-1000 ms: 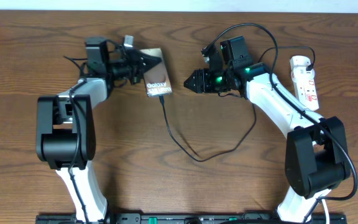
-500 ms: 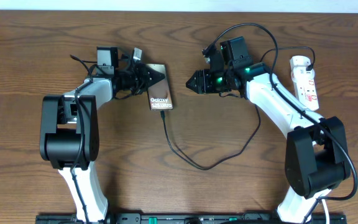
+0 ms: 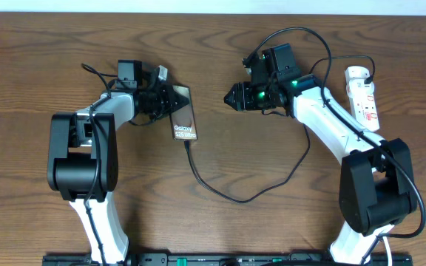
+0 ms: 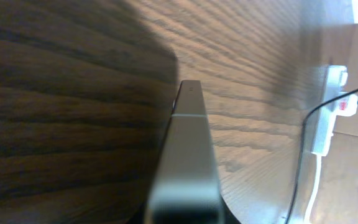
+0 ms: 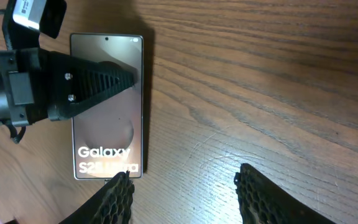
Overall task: Plug charger to phone and switch on socket
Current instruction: 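Lower the phone flat onto the table with the left gripper and release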
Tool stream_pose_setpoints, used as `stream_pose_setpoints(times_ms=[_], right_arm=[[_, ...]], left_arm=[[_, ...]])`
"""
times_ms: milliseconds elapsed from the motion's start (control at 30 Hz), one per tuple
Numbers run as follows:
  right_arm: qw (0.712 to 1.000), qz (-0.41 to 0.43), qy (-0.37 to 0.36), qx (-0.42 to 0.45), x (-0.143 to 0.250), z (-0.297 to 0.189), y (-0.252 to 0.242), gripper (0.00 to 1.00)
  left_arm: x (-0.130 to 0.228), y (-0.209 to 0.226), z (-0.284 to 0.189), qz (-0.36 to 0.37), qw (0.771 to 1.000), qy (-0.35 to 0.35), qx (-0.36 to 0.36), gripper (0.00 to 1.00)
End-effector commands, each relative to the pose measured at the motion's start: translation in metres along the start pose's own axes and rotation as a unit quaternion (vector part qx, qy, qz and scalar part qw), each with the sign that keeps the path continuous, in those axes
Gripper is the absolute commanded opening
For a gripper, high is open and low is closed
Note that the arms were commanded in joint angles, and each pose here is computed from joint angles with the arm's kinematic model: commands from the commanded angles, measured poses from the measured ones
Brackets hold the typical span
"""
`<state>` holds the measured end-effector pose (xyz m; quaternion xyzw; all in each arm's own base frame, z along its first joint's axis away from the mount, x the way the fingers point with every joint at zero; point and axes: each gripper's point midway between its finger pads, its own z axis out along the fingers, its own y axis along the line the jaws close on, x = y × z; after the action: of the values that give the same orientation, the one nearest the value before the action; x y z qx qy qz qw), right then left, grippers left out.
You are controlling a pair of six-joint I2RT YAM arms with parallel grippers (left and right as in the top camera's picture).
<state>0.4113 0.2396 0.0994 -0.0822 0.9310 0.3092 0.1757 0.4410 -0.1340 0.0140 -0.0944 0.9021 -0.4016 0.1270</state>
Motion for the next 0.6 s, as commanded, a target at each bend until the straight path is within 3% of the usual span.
stream_pose_setpoints(times_ms=[0,200,400,567], right_arm=[[1.000,-0.016,-0.009,0.003,-0.0054,-0.0035,0.0041,0.52],[1.000,-0.015,-0.008,0.005,-0.0049,-0.0035,0.0033,0.52],[1.000,-0.015,-0.006,0.007,-0.0041,-0.0035,0.0024,0.53],[1.000,-0.017,-0.006,0.008,-0.0038,-0.0035,0.0023,0.53]], left_arm=[[-0.0034,-0.0004,-0.0008,0.023,1.000,-0.006,-0.015,0.07],[-0.0016,0.0012,0.0006,0.022,0.999,-0.004,-0.023,0.08],[-0.0013,0.0015,0.0005,0.021,1.000,-0.004,-0.023,0.24],[-0.0012,0.0015,0.0005,0.021,1.000,-0.004,-0.023,0.32]])
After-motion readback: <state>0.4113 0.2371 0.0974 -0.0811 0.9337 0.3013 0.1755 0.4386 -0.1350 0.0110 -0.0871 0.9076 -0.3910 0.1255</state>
